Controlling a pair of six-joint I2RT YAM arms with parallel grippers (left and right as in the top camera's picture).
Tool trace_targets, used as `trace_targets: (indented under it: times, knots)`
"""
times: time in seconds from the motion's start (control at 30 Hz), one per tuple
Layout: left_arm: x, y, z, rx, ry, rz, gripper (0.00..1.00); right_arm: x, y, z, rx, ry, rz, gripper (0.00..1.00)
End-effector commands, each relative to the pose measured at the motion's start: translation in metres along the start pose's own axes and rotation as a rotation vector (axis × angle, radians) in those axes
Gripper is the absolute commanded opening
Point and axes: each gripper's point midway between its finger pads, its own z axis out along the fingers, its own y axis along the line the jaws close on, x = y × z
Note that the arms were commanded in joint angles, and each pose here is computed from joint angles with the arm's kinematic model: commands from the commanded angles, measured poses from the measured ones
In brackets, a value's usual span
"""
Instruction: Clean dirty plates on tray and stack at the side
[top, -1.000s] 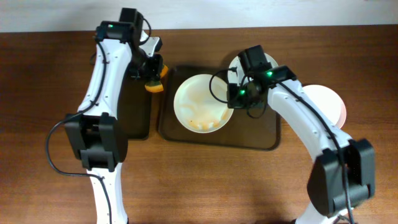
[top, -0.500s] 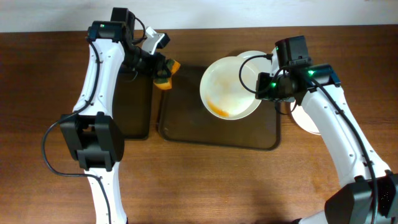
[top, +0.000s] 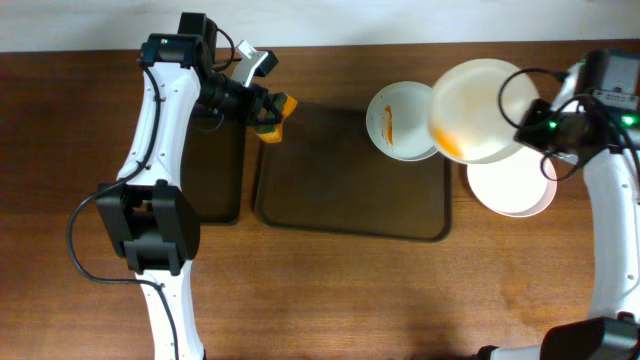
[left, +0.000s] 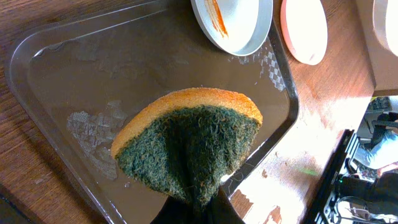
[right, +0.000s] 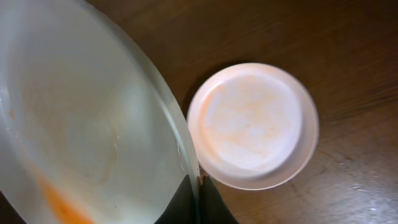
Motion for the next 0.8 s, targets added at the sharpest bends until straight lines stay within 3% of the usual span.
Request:
trace_targets:
  times: [0.0,0.13,0.27,0.47,0.57,0.63,0.77]
  knots:
    - [-0.007,-0.007,-0.004,0.025,-0.027,0.021,0.00,-0.003,0.002,-0.011,0.017,-0.025,-0.045,0.04]
    - [-0.009,-0.006,-0.004,0.021,-0.035,-0.017,0.00,0.015,0.020,-0.005,0.087,0.007,-0.133,0.04]
    - [-0.012,-0.005,-0.004,0.018,-0.045,-0.035,0.00,0.037,0.036,0.007,0.299,-0.008,-0.230,0.04]
    - [-0.012,-0.005,-0.004,0.019,-0.044,-0.036,0.00,0.051,0.095,-0.005,0.558,-0.239,-0.446,0.04]
    - [-0.012,-0.005,-0.004,0.019,-0.043,-0.037,0.00,0.045,0.123,-0.044,0.702,-0.468,-0.560,0.04]
    - [-0.011,-0.005,-0.004,0.020,-0.041,-0.039,0.00,0.046,0.138,-0.061,0.737,-0.565,-0.591,0.04]
    - [-0.011,-0.005,-0.004,0.020,-0.039,-0.041,0.00,0.052,0.148,-0.065,0.705,-0.598,-0.573,0.04]
